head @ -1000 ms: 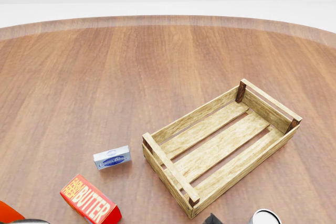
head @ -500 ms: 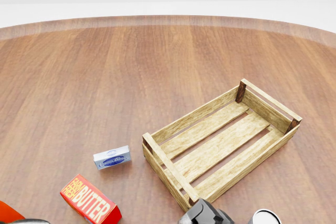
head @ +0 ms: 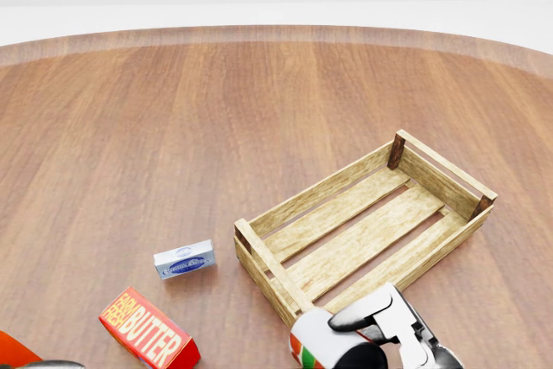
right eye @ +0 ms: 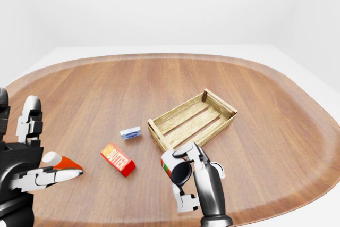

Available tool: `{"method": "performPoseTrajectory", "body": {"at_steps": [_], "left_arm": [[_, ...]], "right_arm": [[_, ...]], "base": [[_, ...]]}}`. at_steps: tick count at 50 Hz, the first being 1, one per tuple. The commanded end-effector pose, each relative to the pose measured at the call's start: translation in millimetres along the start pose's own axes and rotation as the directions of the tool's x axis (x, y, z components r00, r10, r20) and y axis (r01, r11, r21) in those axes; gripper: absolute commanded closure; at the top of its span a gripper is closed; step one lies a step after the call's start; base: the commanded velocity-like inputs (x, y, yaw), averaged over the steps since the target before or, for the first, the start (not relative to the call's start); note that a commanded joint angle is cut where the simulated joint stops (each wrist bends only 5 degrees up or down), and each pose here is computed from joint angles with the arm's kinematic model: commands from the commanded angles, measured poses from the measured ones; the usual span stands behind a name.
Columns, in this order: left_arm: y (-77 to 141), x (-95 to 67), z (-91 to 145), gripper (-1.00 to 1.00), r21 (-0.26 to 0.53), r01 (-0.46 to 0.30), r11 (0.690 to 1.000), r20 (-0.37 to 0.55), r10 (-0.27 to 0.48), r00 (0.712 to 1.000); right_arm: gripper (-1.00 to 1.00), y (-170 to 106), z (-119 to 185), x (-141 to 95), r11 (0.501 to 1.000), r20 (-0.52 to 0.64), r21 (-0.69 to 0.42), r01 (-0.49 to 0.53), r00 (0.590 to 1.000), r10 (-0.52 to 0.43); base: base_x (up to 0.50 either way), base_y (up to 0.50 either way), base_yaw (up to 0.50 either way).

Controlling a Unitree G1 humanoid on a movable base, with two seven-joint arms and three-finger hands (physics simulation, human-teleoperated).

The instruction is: Pick up the tomato sauce, and put it in the wooden tray.

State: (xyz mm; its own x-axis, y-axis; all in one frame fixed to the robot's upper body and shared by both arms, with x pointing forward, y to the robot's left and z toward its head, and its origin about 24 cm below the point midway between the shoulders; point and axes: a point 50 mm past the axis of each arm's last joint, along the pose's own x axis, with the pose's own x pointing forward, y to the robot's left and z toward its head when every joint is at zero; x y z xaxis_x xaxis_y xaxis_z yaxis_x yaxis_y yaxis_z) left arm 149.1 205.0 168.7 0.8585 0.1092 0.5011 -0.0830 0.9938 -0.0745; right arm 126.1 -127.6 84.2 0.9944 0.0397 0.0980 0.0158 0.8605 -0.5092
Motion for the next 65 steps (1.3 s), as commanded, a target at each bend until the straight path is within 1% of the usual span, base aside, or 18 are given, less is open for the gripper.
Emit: {"method": "performPoseTrajectory", "body": {"at_steps": [1, 4, 7, 12, 14, 24, 25, 26, 29, 37, 52, 65], "left_arm": [[-1, 0.7, -2, -0.99, -0.001, 0.002, 1.000, -0.008, -0.002, 1.000], [0, 0.7, -2, -0.99, -0.001, 0.001, 1.000, -0.007, -0.001, 1.000], [0, 0.4, -1, -0.99, -0.001, 0.002, 1.000, -0.004, -0.002, 1.000], [1, 1.2, -1, -0.99, -0.002, -0.001, 1.000, 0.000, 0.001, 1.000], [3, 1.3, 1, -0.99, -0.001, -0.005, 1.000, 0.010, 0.005, 1.000], [2, 1.3, 2, -0.98, -0.001, -0.003, 1.000, 0.014, 0.003, 1.000], [2, 1.4, 2, -0.99, -0.001, -0.004, 1.000, 0.017, 0.004, 1.000], [2, 1.4, 2, -0.99, -0.001, -0.004, 1.000, 0.017, 0.004, 1.000], [3, 1.8, 3, -0.99, -0.002, -0.007, 1.000, 0.022, 0.007, 1.000], [3, 0.6, 6, -0.99, -0.004, -0.004, 1.000, 0.031, 0.004, 1.000], [6, 0.7, 9, -0.98, -0.004, -0.010, 1.000, 0.047, 0.011, 0.999], [9, 0.0, 12, -0.99, -0.004, -0.017, 1.000, 0.061, 0.017, 0.998]], "right_arm": [[1.00, -15, 7, 5, 0.993, 0.029, -0.015, 0.116, 0.993, -0.116], [1.00, -18, 10, 8, 0.991, 0.044, -0.018, 0.134, 0.990, -0.133], [1.00, -23, 15, 16, 0.987, 0.084, -0.024, 0.162, 0.984, -0.159], [1.00, -26, 17, 22, 0.984, 0.098, -0.029, 0.176, 0.980, -0.172], [1.00, -31, 19, 28, 0.981, 0.119, -0.033, 0.190, 0.975, -0.185], [1.00, -37, 31, 48, 0.977, 0.203, -0.091, 0.193, 0.964, -0.172], [1.00, -39, 35, 55, 0.975, 0.229, -0.106, 0.194, 0.959, -0.166], [1.00, -39, 35, 55, 0.975, 0.230, -0.108, 0.194, 0.959, -0.166], [1.00, -38, 37, 67, 0.973, 0.245, -0.137, 0.184, 0.958, -0.147], [1.00, -35, 35, 83, 0.972, 0.239, -0.165, 0.168, 0.963, -0.126], [1.00, -38, 27, 106, 0.964, 0.213, -0.211, 0.165, 0.970, -0.119], [1.00, -39, 22, 134, 0.956, 0.195, -0.258, 0.143, 0.976, -0.093]], "base": [[0.00, 0.00, 0.00], [0.00, 0.00, 0.00], [0.00, 0.00, 0.00], [0.00, 0.00, 0.00], [0.00, 0.00, 0.00], [0.00, 0.00, 0.00], [0.00, 0.00, 0.00], [0.00, 0.00, 0.00], [0.00, 0.00, 0.00], [0.00, 0.00, 0.00], [0.00, 0.00, 0.00], [0.00, 0.00, 0.00]]}}
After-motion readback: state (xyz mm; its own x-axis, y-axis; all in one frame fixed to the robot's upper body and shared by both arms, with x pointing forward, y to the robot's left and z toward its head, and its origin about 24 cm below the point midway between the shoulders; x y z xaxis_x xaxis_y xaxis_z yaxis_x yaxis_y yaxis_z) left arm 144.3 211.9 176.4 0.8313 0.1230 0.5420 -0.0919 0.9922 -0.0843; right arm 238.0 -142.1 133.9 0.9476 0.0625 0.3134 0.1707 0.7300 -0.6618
